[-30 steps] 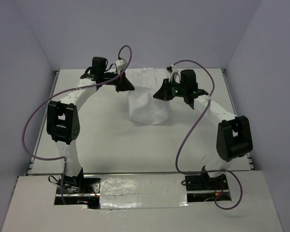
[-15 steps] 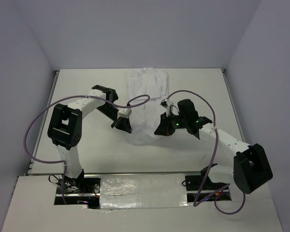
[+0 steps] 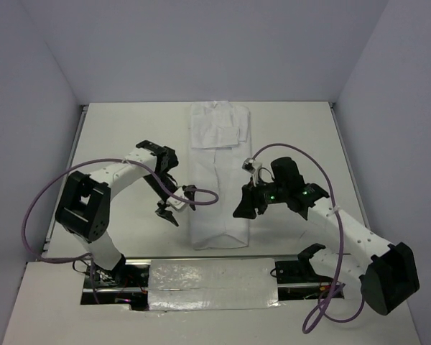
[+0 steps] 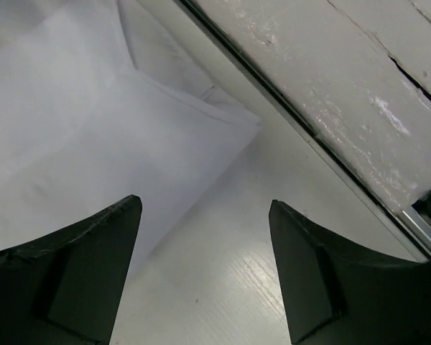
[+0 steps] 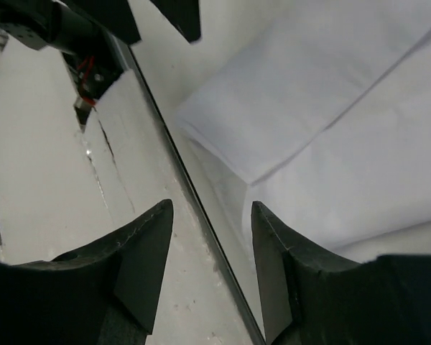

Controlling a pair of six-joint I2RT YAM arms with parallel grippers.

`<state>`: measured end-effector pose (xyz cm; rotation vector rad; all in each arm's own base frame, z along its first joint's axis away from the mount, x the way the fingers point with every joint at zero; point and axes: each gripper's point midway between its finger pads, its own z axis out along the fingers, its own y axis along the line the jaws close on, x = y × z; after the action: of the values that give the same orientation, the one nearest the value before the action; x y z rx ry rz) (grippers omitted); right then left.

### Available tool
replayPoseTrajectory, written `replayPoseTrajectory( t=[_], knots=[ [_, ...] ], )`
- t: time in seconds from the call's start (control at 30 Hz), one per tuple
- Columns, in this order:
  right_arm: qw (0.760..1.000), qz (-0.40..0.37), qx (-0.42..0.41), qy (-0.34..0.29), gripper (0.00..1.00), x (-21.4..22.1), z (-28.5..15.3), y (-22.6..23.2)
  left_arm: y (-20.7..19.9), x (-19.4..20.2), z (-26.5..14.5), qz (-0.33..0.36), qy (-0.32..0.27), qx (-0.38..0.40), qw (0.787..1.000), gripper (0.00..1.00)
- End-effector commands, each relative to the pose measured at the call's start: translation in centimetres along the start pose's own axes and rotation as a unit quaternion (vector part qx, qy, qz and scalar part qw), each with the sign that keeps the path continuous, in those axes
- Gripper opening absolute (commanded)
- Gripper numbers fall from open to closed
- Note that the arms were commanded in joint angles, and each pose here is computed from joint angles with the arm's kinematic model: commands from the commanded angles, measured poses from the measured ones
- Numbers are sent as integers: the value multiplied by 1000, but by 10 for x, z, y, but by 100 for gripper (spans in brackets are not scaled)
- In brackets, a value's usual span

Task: Fold and stack the long sleeve shirts
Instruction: Fold the shirt

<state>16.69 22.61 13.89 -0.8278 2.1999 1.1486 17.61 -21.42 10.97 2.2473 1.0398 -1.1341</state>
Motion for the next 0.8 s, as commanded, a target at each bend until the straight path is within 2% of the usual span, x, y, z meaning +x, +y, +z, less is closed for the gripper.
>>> replayPoseTrajectory(
  t=[0.0, 0.03, 0.07, 0.13, 0.17, 0.2, 0.23, 0.27, 0.3, 0.37, 0.4, 0.43, 0.47, 0.5, 0.57, 0.6, 0.63, 0.77],
  knots=[
    [996, -65, -35, -42, 54, -39, -17, 29, -12, -14, -5, 42, 18, 11, 999, 84],
    [995, -70, -36, -54, 49, -48, -16, 29, -16, -13, -5, 41, 24, 14, 999, 83],
    [996, -57, -35, -54, 35, -54, -11, 26, -18, -12, -6, 41, 30, 14, 999, 81],
    [996, -52, -6, -78, 23, -74, -5, 13, -11, -10, -9, 18, 38, -17, 999, 76],
    [996, -35, 13, -79, 18, -81, 4, 0, -5, -7, -10, -44, 40, -42, 997, 75],
    [995, -16, 44, -87, 15, -89, 7, -13, 22, 3, -15, -30, 55, -90, 994, 72],
    [995, -5, 56, -84, 13, -92, 11, -20, 31, 8, -17, -31, 64, -106, 992, 65],
    [995, 13, 68, -71, 14, -94, 19, -30, 36, 13, -18, -25, 72, -112, 991, 64],
    [995, 30, 75, -64, 14, -93, 23, -36, 36, 17, -15, 24, 82, -102, 991, 63],
    [992, 70, 106, -23, 23, -74, 26, -49, 30, 27, -10, 99, 120, -73, 985, 69],
    [990, 83, 118, -13, 27, -65, 25, -53, 30, 22, -6, 124, 130, -76, 981, 71],
    [984, 105, 144, -12, 36, -57, 21, -59, 35, 28, 1, 150, 139, -90, 975, 75],
    [981, 114, 154, -15, 38, -46, 17, -60, 37, 27, 2, 174, 152, -98, 968, 76],
    [979, 124, 160, -21, 38, -43, 16, -61, 28, 31, 18, 187, 152, -84, 967, 78],
    [972, 145, 178, -41, 38, -44, 16, -68, 37, 32, 25, 224, 164, -96, 956, 81],
    [968, 155, 192, -39, 40, -43, 16, -73, 29, 35, 37, 235, 164, -74, 955, 81],
    [964, 169, 203, -35, 47, -41, 17, -77, 24, 39, 43, 240, 168, -59, 954, 82],
    [960, 178, 217, -9, 51, -26, 29, -80, 11, 50, 62, 246, 158, -39, 955, 83]
  ],
)
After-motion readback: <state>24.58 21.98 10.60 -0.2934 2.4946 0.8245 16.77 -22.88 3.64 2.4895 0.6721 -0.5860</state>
